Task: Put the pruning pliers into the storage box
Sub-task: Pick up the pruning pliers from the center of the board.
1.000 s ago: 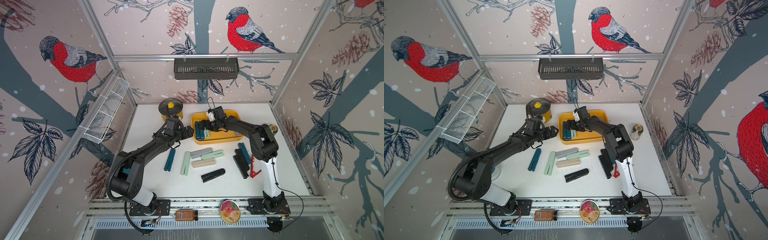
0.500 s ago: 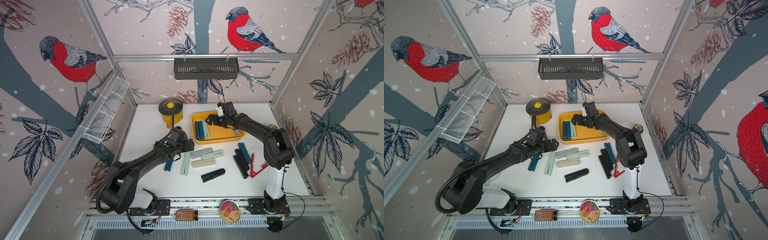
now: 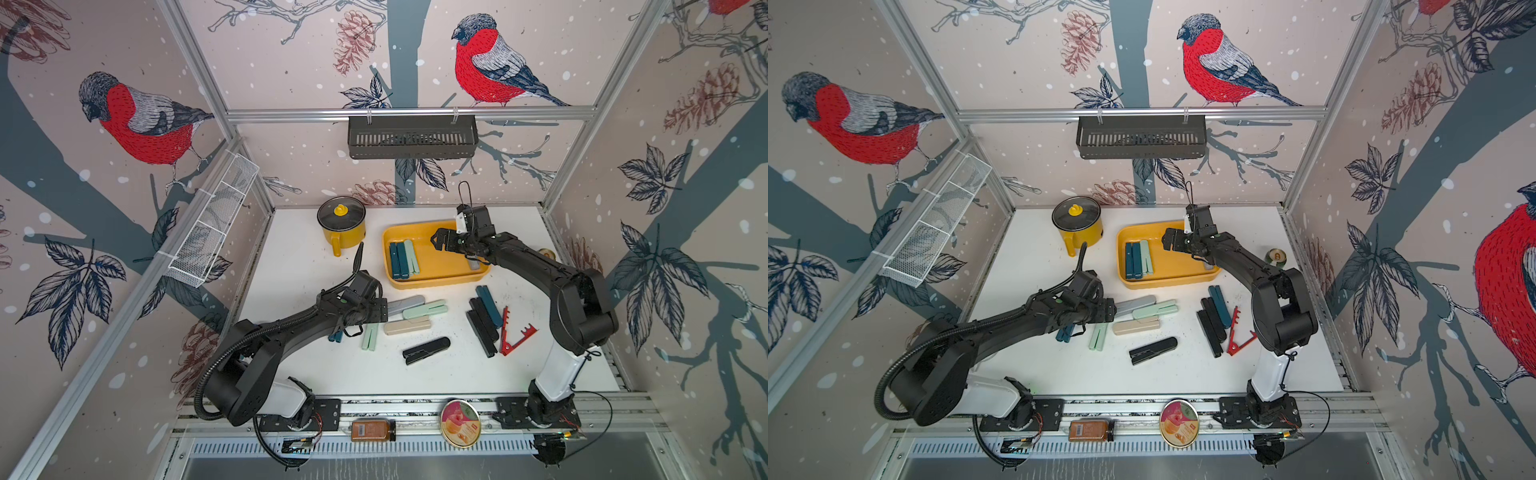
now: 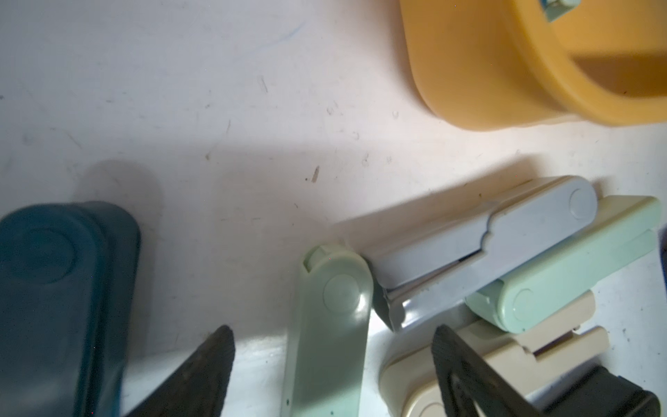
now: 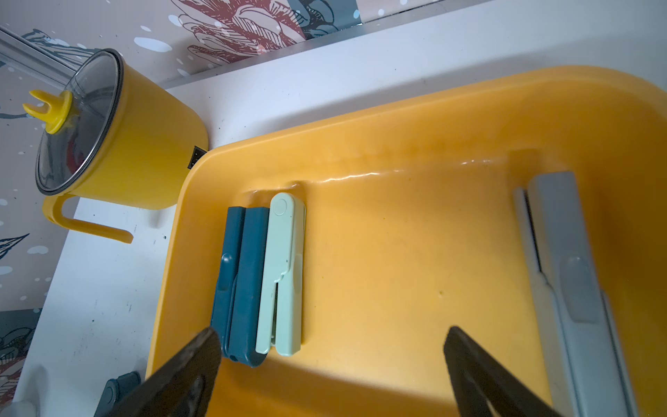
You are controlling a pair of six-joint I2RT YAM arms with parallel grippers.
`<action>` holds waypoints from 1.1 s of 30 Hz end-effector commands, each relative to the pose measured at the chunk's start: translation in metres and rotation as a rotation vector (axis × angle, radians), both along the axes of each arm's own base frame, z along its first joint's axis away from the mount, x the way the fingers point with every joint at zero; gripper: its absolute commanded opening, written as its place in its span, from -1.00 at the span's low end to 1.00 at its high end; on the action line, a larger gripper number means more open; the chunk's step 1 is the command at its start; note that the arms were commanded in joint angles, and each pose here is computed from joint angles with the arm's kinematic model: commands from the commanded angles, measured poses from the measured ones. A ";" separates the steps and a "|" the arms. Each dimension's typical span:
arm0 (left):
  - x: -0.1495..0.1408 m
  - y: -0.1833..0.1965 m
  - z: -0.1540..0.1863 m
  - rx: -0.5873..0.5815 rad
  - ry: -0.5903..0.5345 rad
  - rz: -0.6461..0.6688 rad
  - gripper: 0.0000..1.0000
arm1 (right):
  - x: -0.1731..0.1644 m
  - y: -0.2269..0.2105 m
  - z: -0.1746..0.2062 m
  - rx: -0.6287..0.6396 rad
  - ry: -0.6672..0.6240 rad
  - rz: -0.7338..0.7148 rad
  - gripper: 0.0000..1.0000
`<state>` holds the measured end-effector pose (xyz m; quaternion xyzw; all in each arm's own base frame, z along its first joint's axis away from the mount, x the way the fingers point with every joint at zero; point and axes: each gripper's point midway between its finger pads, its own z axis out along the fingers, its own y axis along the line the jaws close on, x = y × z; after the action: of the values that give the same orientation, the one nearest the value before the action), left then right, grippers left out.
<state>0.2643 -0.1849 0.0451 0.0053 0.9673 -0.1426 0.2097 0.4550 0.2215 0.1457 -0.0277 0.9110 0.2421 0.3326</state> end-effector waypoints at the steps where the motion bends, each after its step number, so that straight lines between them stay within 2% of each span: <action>1: -0.011 0.010 -0.008 0.049 0.033 -0.002 0.71 | 0.004 -0.006 0.005 -0.004 -0.032 -0.006 0.94; 5: -0.020 0.009 -0.012 0.047 0.053 -0.014 0.64 | 0.003 -0.009 0.003 -0.004 -0.025 -0.009 0.95; 10: -0.029 0.008 -0.017 0.101 0.068 -0.041 0.62 | 0.003 -0.012 0.001 -0.005 -0.022 -0.015 0.94; 15: -0.030 0.012 -0.018 0.132 0.079 -0.038 0.43 | 0.003 -0.016 0.004 -0.009 -0.030 -0.022 0.95; 18: -0.031 0.015 -0.019 0.147 0.080 -0.035 0.39 | 0.003 -0.020 0.008 -0.015 -0.040 -0.030 0.95; 26: -0.025 0.014 -0.024 0.178 0.086 -0.031 0.12 | 0.003 -0.032 0.013 -0.008 -0.051 -0.051 0.94; 33: -0.025 0.015 -0.023 0.183 0.090 -0.024 -0.28 | 0.001 -0.044 0.012 -0.005 -0.053 -0.071 0.95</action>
<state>0.2399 -0.1743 0.0194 0.0330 0.9841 -0.0684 0.1607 0.4528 0.1804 0.1504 -0.0018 0.9097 0.2261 0.3482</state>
